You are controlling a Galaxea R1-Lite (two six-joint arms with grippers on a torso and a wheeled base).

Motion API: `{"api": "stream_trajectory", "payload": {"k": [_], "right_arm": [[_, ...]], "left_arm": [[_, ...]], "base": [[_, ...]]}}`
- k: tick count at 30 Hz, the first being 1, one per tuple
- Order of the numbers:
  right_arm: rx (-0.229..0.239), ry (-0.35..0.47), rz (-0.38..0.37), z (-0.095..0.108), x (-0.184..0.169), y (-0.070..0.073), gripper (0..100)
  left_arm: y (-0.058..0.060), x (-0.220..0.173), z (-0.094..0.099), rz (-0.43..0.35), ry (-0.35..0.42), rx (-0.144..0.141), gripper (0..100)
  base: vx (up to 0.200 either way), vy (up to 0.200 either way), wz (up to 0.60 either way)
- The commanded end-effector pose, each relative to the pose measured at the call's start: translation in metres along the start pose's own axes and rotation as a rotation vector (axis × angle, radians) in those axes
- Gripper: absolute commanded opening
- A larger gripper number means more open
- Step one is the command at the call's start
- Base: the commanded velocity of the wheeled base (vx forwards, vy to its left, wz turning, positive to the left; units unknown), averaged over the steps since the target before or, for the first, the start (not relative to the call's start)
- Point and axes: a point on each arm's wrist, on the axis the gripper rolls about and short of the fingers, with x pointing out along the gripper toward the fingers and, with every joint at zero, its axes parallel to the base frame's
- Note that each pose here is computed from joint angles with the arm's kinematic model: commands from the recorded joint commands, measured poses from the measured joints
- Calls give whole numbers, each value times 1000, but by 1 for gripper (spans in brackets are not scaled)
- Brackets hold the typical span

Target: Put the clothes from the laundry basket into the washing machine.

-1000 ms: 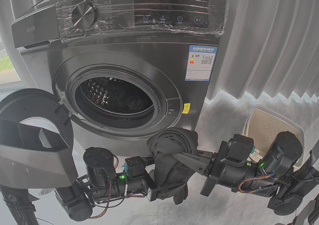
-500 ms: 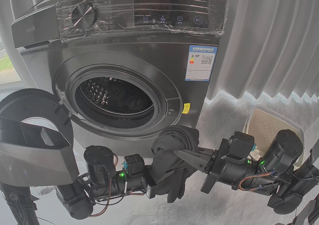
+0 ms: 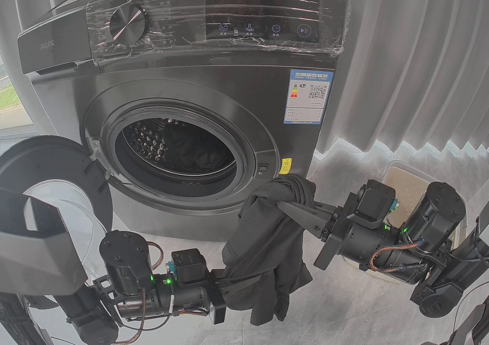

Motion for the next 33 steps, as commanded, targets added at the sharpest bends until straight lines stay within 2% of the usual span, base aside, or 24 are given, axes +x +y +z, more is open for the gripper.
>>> {"api": "stream_trajectory", "payload": {"k": [1,12,13,15,18,21,22,24,30,33], "right_arm": [[2,2,-2,-1,0,-1,0],[4,2,21,-1,0,6,0],[4,2,21,-1,0,6,0],[5,3,27,-1,0,8,0],[6,4,33,-1,0,9,0],[6,6,34,-1,0,10,0],[7,7,40,-2,0,12,0],[8,12,42,-3,0,12,0],[11,20,57,-5,-1,17,0],[13,21,60,-5,0,17,0]], "left_arm": [[-7,-15,15,-7,-53,23,0],[-3,-14,7,5,-21,4,0],[-3,-14,7,5,-21,4,100],[2,-16,-5,30,29,-25,100],[16,-18,-20,81,87,-50,100],[21,-19,-22,96,91,-55,100],[32,-20,-20,132,73,-45,100],[36,-18,-16,134,49,-35,100],[39,-8,-10,84,13,-12,100],[45,1,-7,76,-9,15,100]], "base": [[0,0,0],[0,0,0],[0,0,0],[0,0,0],[0,0,0],[0,0,0],[0,0,0],[0,0,0],[0,0,0],[0,0,0]]}}
